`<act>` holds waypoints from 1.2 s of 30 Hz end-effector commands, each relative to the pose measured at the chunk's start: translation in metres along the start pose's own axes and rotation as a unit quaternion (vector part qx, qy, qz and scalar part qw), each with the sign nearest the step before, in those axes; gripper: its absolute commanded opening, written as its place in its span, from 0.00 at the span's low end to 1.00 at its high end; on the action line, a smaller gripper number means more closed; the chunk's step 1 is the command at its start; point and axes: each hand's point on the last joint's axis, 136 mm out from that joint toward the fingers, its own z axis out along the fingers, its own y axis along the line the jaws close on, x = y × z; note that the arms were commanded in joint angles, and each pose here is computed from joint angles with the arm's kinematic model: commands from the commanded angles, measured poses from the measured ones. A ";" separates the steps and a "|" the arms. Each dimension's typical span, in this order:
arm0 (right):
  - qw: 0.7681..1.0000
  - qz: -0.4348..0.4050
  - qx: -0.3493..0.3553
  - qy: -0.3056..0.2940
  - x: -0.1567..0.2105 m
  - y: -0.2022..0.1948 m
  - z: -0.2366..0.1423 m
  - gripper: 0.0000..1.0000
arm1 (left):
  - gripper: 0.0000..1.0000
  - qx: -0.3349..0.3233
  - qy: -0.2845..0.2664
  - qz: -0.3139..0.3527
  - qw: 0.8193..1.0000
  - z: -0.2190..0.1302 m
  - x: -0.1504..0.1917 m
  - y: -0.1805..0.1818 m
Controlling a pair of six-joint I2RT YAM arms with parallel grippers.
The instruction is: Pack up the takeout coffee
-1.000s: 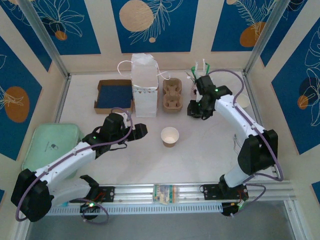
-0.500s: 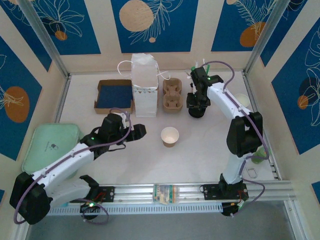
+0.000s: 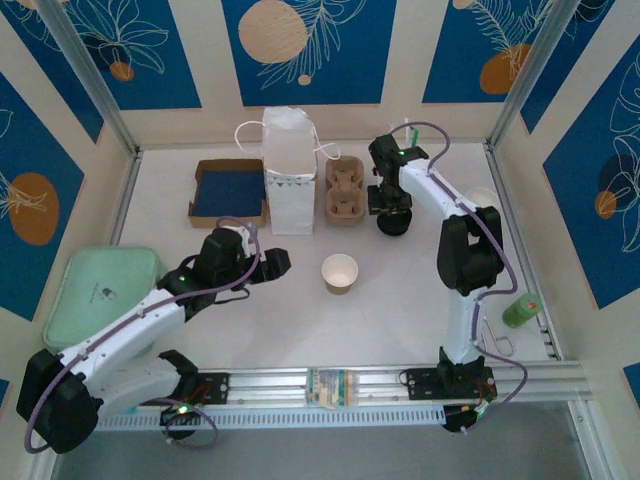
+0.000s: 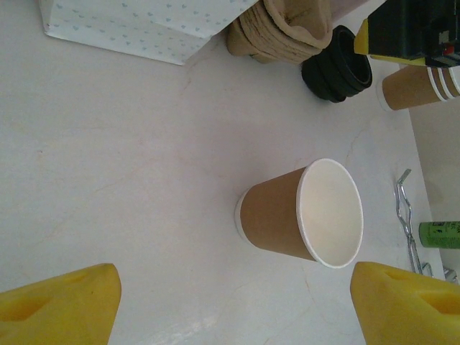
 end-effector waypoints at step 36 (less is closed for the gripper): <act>0.993 0.069 0.018 -0.098 -0.011 -0.025 -0.071 0.37 | 0.84 -0.005 -0.013 0.010 1.000 -0.003 -0.007 0.000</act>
